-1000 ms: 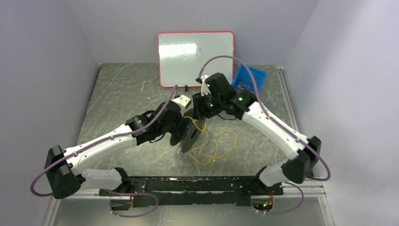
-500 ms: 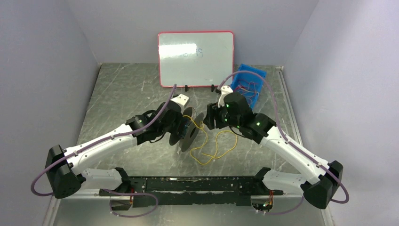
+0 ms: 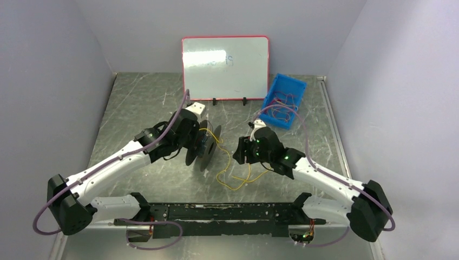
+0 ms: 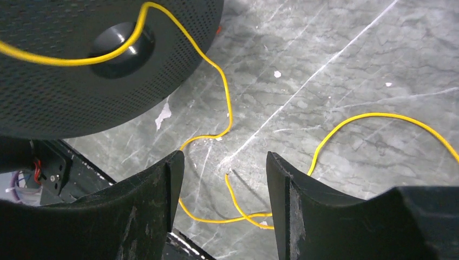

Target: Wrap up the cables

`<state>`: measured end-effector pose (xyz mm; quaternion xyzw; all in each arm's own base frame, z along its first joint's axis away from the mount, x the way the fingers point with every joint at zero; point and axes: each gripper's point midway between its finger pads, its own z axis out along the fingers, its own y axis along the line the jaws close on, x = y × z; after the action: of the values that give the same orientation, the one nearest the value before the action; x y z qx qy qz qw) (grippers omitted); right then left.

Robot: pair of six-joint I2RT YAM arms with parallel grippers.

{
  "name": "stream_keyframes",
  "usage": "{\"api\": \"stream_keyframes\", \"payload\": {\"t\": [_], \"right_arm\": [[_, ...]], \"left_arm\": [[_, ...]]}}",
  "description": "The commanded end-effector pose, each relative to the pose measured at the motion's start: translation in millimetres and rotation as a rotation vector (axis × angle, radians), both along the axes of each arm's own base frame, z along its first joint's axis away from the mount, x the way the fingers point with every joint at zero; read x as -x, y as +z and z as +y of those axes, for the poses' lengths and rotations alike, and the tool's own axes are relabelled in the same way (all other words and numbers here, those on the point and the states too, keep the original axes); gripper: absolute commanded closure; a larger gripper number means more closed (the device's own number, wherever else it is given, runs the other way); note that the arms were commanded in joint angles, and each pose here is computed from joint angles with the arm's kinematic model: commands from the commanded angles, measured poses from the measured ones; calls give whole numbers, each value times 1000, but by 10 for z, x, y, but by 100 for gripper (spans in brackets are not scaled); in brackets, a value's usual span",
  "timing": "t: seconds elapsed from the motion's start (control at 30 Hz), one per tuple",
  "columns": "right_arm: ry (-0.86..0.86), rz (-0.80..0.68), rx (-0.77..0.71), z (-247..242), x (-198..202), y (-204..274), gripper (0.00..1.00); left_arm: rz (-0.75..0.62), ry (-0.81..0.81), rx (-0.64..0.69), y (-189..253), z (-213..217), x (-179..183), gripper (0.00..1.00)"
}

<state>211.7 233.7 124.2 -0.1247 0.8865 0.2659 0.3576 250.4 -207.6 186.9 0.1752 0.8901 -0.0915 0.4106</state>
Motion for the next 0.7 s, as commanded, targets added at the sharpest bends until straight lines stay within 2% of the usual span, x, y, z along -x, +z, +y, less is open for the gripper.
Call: {"api": "stream_keyframes", "payload": {"t": [0.0,0.17,0.5,0.6,0.67], "right_arm": [[-10,-19,-106,228,-145,-9,39],[25,17,-144,414,-178,-232,39],[32,90,-129,511,-188,-689,41],[36,101,-138,555,-205,-754,47],[42,103,-150,592,-217,-763,57]], "left_arm": [[-52,-12,100,331,-73,-13,93],[-42,-7,106,302,-60,8,93],[-45,-10,136,342,-59,38,93],[-47,-12,145,376,-67,43,93],[-52,-13,153,416,-68,47,93]]}}
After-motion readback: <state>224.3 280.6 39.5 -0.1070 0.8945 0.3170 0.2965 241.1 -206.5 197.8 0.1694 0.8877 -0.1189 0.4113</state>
